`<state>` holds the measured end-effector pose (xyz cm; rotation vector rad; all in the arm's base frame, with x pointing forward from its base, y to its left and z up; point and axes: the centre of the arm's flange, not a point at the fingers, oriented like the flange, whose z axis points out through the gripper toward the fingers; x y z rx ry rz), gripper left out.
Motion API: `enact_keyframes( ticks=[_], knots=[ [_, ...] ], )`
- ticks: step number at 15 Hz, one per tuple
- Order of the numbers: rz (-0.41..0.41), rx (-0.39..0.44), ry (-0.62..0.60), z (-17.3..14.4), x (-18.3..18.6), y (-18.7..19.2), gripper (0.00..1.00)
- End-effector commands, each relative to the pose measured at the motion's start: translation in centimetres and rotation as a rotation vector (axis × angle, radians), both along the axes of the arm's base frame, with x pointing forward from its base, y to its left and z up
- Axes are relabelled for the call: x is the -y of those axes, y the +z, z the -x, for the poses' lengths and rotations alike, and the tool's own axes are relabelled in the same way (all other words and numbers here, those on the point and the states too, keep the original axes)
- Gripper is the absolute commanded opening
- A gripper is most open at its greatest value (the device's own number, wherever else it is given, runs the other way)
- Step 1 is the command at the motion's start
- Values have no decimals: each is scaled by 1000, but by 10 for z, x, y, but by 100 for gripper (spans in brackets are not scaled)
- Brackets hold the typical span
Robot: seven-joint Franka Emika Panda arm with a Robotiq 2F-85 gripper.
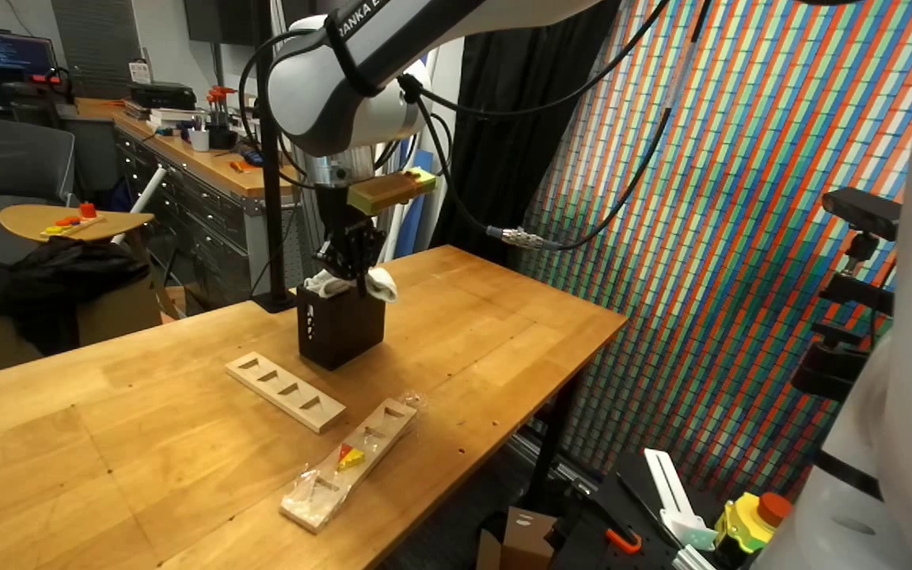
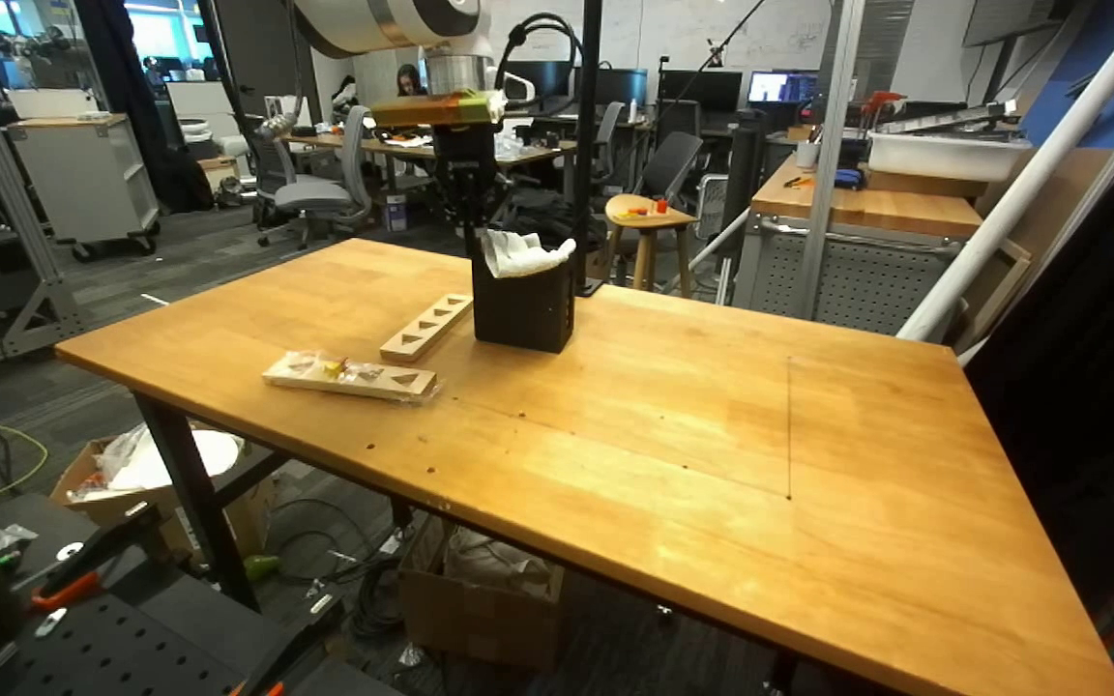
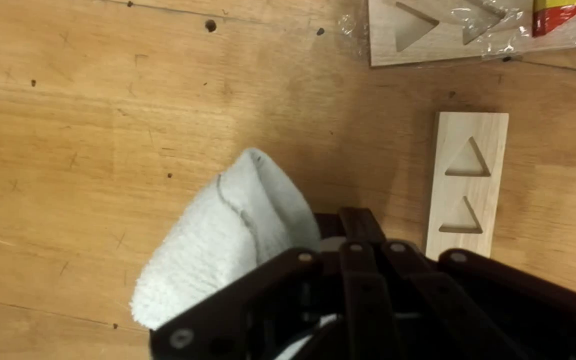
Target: Put the white towel in the basket.
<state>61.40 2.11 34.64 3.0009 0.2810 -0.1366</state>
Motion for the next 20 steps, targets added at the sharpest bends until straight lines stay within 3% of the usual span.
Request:
enact_keyframes(
  ticks=[1,11,20],
  knots=[
    [-13,23,52,-33,18,2,0],
    [10,14,235,-93,10,17,0],
    [13,-19,311,-107,17,9,0]
  ],
)
